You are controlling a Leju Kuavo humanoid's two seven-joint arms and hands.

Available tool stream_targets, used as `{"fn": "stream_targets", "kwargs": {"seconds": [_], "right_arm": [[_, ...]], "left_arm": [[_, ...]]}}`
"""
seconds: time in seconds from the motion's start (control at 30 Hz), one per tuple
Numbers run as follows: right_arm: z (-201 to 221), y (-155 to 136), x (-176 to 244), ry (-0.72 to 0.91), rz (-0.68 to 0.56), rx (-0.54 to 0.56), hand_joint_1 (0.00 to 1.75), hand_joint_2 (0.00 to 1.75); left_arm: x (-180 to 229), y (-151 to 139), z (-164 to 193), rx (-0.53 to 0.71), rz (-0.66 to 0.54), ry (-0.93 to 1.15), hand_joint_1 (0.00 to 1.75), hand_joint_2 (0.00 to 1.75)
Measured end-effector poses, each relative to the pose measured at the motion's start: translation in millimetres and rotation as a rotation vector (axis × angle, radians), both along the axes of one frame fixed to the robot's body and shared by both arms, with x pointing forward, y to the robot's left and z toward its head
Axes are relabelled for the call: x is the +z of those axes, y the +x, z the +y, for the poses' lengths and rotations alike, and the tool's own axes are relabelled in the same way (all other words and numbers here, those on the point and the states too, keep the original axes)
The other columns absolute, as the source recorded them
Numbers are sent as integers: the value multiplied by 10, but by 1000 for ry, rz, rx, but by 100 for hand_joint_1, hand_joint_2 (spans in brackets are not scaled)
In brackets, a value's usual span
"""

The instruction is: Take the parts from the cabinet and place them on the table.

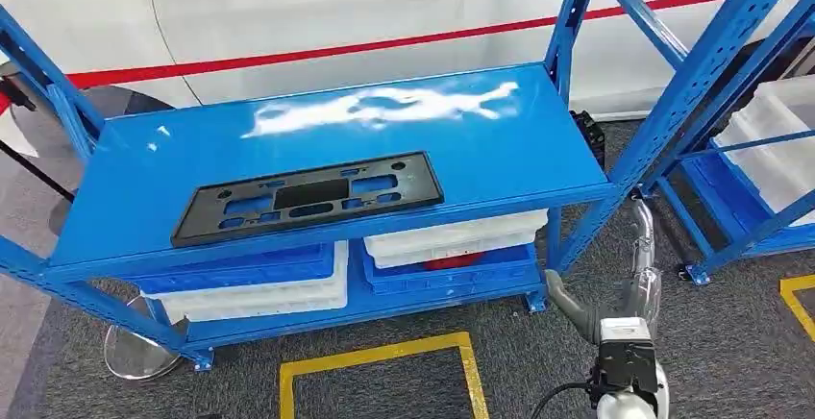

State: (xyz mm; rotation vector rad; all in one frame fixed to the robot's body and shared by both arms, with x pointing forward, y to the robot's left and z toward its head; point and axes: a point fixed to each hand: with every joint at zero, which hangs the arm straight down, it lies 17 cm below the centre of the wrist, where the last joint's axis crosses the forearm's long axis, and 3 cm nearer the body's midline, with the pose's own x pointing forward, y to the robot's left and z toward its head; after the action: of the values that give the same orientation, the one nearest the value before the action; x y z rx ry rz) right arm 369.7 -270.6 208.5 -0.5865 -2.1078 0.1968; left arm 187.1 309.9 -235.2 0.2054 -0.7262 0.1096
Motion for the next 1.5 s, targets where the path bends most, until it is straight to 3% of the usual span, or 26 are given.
{"fn": "stream_targets", "kwargs": {"seconds": [0.47, 0.8, 1.23, 1.5], "right_arm": [[647, 34, 313, -457, -161, 20, 0, 175], [1207, 121, 265, -555, -148, 73, 0, 175], [1875, 89, -522, -827, -66, 144, 0, 175], [1752, -21, -1313, -992, 34, 161, 0, 175]], "left_arm": [[29, 138, -33, -58, -3, 16, 0, 0], [46, 210, -31, -83, -5, 25, 0, 0], [61, 310, -60, -130, 2, 29, 0, 0], [75, 377, -98, -149, 3, 11, 0, 0]]}}
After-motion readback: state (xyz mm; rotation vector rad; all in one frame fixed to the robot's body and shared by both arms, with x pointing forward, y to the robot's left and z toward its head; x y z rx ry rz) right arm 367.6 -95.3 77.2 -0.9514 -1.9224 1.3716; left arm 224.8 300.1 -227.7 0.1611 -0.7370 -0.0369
